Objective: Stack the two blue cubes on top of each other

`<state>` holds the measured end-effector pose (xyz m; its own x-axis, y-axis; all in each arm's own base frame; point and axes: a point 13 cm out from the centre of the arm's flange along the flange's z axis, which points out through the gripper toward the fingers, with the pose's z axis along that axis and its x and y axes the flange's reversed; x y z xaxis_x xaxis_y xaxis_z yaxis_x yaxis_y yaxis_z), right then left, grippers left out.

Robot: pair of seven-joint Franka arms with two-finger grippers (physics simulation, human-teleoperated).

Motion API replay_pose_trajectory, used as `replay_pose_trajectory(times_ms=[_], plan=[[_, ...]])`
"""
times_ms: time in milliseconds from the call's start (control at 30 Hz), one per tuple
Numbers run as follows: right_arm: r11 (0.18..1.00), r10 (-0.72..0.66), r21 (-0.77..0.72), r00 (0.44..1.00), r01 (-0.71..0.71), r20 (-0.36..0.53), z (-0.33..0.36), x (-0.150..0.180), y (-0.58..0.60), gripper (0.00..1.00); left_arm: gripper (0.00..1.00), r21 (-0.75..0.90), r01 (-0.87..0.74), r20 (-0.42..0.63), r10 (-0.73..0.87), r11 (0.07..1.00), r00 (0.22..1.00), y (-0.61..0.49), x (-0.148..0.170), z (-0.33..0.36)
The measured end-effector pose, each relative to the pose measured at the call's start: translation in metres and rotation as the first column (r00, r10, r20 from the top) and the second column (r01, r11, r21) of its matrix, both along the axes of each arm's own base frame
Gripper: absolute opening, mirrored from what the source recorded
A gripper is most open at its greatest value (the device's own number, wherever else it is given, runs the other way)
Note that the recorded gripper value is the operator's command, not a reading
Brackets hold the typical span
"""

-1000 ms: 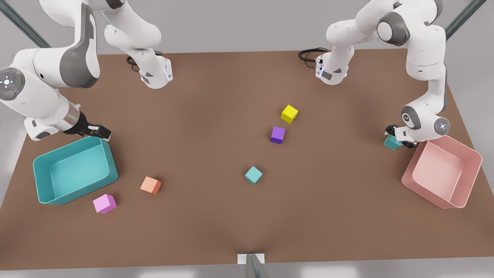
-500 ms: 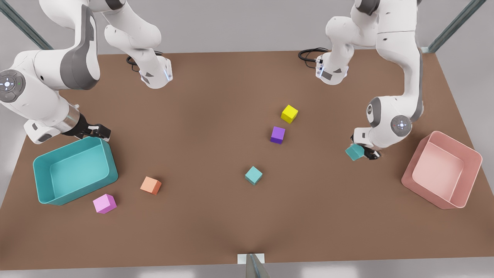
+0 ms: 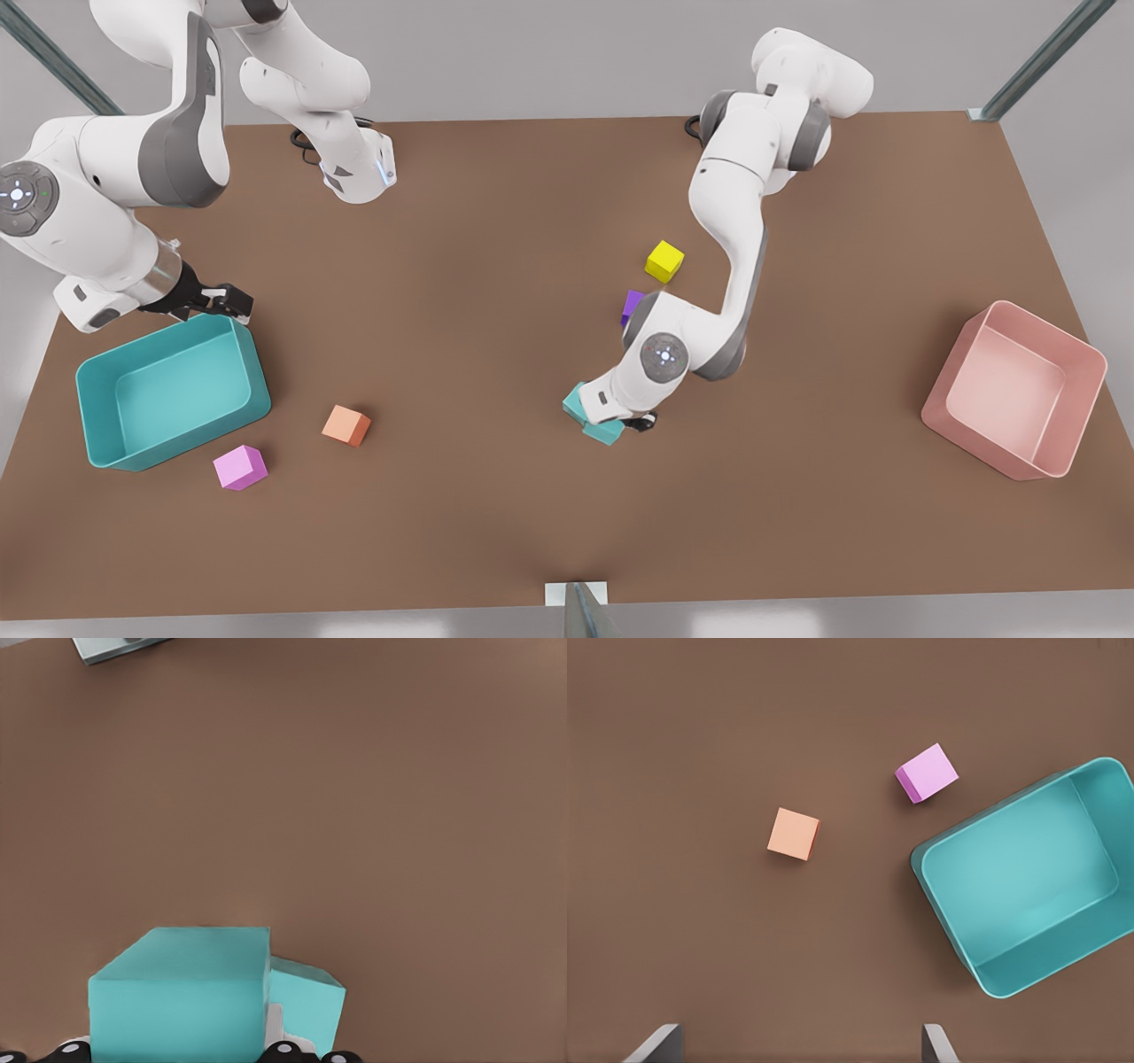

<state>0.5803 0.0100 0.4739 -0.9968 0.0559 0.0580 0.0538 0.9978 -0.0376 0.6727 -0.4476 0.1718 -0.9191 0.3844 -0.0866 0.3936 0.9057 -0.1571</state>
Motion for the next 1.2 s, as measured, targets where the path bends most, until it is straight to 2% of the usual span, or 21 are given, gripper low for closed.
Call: replay_pose_trajectory(times_ms=[67,167,400,800,900,967,1200], plan=[[1.0,0.003,0.0,1.0,-0.003,-0.002,-0.001,0.0,0.0,1.0,0.72,-0.004,-0.096,-0.028,0.096,0.995,0.995,-0.002,-0.002,-0.005],[1.0,0.008,0.0,1.0,-0.008,-0.004,-0.002,0.0,0.001,1.0,0.72,0.0,-0.2,-0.113,0.199,0.98,0.973,-0.014,-0.023,-0.015],[1.0,0.013,-0.004,1.0,-0.013,-0.014,-0.005,0.0,0.001,1.0,0.72,0.084,-0.358,-0.254,0.368,0.93,0.895,-0.028,-0.064,-0.033],[1.0,0.013,-0.009,0.999,-0.013,-0.037,-0.012,-0.002,0.01,1.0,0.73,0.115,-0.557,-0.25,0.567,0.822,0.785,-0.033,-0.058,-0.04],[1.0,0.006,-0.009,0.999,-0.007,-0.038,-0.012,-0.002,0.009,1.0,0.78,0.124,-0.582,-0.25,0.593,0.804,0.766,-0.037,-0.06,-0.046],[1.0,0.003,-0.01,0.999,-0.003,-0.041,-0.014,-0.002,0.009,1.0,1.0,0.127,-0.596,-0.249,0.607,0.793,0.754,-0.04,-0.062,-0.049],[1.0,-0.007,-0.011,0.999,0.007,-0.045,-0.016,-0.002,0.009,1.0,1.0,0.124,-0.642,-0.251,0.65,0.756,0.717,-0.042,-0.059,-0.036]])
